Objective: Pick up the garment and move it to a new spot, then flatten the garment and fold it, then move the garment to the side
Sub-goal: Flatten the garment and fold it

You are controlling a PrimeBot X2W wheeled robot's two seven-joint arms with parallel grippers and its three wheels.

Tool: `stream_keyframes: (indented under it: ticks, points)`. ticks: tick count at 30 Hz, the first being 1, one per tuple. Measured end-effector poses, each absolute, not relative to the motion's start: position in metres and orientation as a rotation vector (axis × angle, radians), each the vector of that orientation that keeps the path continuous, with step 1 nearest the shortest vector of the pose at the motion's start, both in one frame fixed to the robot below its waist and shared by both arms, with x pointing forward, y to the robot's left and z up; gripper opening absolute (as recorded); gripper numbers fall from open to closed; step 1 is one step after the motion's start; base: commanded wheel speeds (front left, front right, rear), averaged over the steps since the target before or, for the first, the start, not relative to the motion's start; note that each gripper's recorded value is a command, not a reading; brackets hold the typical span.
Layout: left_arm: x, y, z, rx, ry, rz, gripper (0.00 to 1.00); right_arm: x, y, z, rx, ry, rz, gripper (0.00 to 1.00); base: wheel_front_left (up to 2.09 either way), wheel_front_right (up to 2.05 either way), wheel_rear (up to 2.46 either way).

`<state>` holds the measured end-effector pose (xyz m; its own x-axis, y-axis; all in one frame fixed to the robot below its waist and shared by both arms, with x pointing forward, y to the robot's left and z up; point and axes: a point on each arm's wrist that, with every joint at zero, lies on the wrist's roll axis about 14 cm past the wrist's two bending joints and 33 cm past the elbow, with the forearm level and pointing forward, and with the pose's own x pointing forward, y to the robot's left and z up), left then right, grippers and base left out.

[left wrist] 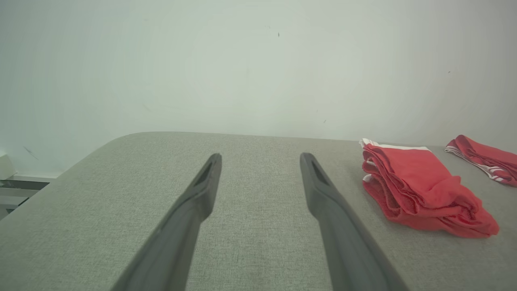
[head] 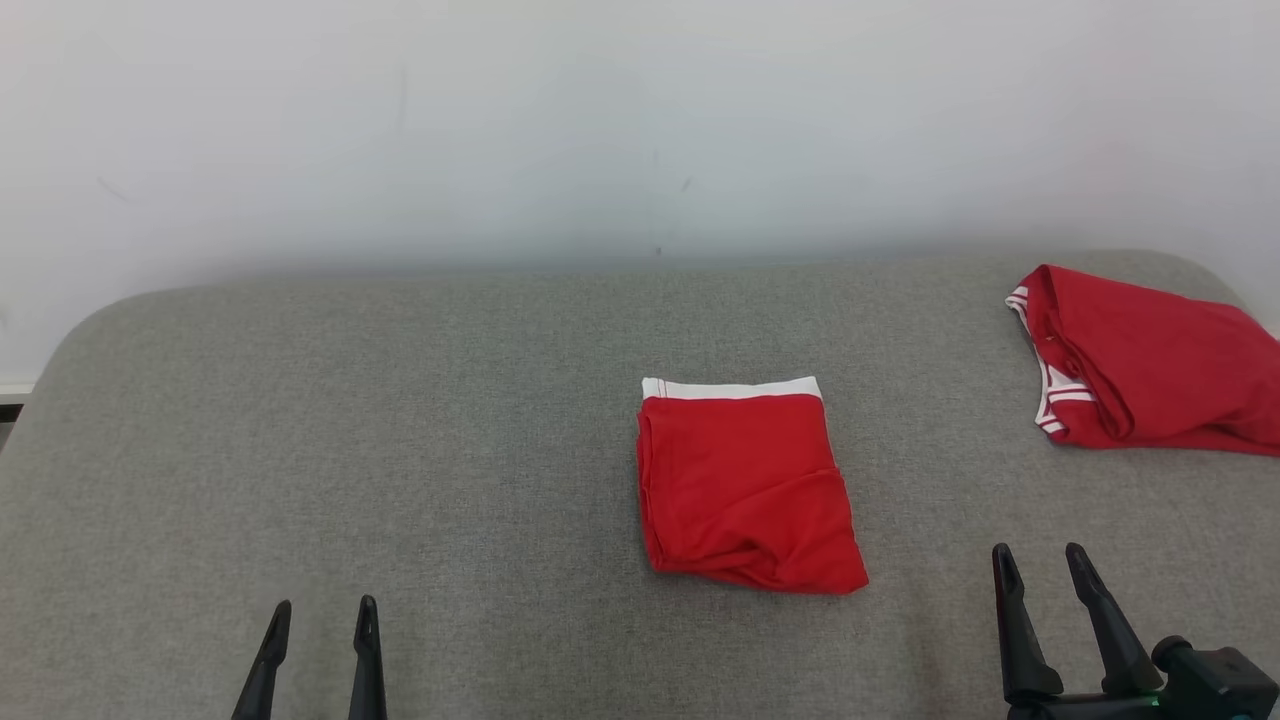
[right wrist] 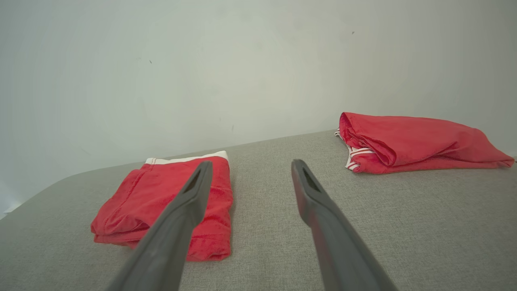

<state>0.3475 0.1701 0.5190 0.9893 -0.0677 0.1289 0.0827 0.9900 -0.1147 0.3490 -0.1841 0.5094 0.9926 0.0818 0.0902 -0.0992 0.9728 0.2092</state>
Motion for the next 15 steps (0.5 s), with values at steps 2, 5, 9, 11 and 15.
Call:
stream_keyframes:
  ticks: [2,5,9,11,15]
  points:
    - [0.3442,0.1724,0.5174,-0.117,-0.121,-0.069,1.0,0.3483,-0.1838,0.5093,0.215,-0.081,0.093,1.0,0.0,0.0,0.0]
    - [0.341,0.1755,0.5169,-0.115,-0.12,-0.06,1.0,0.3477,-0.1823,0.5077,0.215,-0.071,0.097,1.0,0.0,0.0,0.0]
    - [0.3385,0.1776,0.5161,-0.114,-0.118,-0.054,1.0,0.3481,-0.1798,0.5079,0.217,-0.069,0.104,1.0,0.0,0.0,0.0]
    - [0.3382,0.1775,0.5161,-0.11,-0.118,-0.054,1.0,0.3483,-0.179,0.5071,0.218,-0.064,0.106,1.0,0.0,0.0,0.0]
    - [0.338,0.1772,0.5163,-0.106,-0.119,-0.057,1.0,0.3483,-0.1777,0.5074,0.217,-0.063,0.108,1.0,0.0,0.0,0.0]
